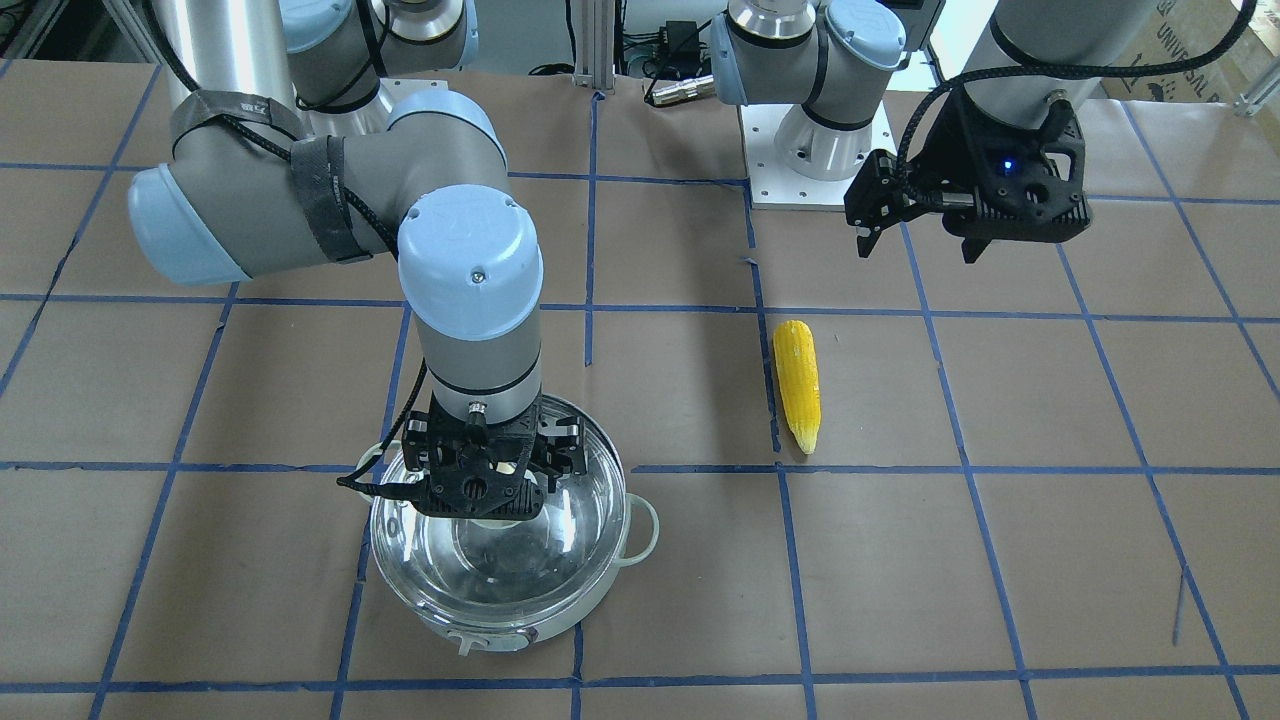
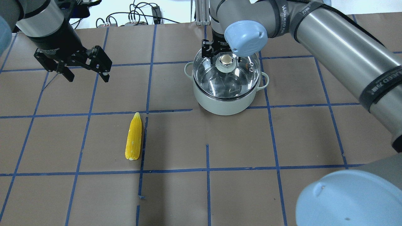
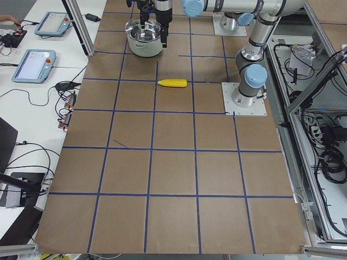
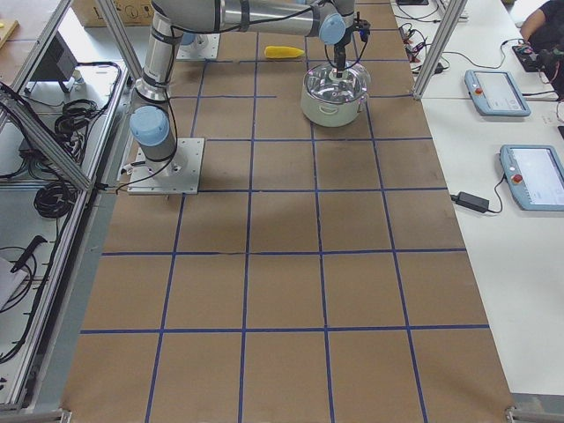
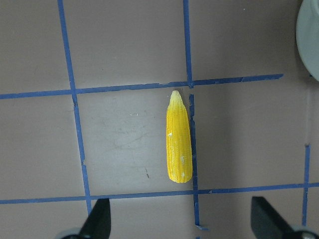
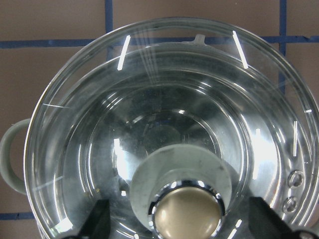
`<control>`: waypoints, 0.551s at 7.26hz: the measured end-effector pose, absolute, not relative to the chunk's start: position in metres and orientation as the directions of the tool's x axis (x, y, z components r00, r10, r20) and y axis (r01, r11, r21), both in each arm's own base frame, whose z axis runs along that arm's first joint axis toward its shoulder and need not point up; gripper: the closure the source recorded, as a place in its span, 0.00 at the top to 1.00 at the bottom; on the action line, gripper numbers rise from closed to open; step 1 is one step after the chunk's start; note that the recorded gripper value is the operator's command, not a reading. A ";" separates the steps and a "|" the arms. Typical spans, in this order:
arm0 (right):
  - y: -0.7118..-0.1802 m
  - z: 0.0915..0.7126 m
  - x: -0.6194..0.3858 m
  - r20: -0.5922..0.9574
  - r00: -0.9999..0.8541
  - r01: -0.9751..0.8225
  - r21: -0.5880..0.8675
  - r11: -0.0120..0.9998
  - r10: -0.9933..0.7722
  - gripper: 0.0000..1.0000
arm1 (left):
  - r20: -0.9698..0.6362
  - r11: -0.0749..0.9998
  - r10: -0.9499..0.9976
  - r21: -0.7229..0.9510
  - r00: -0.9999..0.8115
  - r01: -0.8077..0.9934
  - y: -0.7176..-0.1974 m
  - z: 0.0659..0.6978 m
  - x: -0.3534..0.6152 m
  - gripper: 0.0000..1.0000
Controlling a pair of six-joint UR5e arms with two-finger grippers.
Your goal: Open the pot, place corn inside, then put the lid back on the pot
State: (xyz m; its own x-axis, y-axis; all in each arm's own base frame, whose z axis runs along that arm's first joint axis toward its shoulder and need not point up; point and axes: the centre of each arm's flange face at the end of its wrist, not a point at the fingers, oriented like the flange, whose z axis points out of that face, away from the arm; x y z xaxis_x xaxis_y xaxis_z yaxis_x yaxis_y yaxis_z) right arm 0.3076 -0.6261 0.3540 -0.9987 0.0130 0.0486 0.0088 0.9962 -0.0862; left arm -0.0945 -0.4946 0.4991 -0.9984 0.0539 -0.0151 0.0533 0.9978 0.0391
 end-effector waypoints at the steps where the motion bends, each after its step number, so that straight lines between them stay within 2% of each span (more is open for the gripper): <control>1: -0.627 0.354 0.306 0.048 -0.999 0.006 -0.085 0.996 0.010 0.96 | -0.013 0.998 0.054 0.041 -0.998 0.053 -0.495 0.498 -0.095 1.00; 4: -0.628 0.352 0.304 0.048 -0.999 -0.001 -0.081 0.997 0.003 0.93 | -0.014 0.998 0.052 0.039 -0.999 0.051 -0.496 0.499 -0.094 1.00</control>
State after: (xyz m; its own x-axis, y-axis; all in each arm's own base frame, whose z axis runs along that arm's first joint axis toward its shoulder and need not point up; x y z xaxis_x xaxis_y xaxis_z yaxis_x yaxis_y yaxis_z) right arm 0.3040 -0.6284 0.3519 -0.9989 0.0027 0.0476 -0.0012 0.9967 -0.0814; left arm -0.0935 -0.4955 0.4990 -0.9986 0.0517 -0.0138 0.0512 0.9979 0.0387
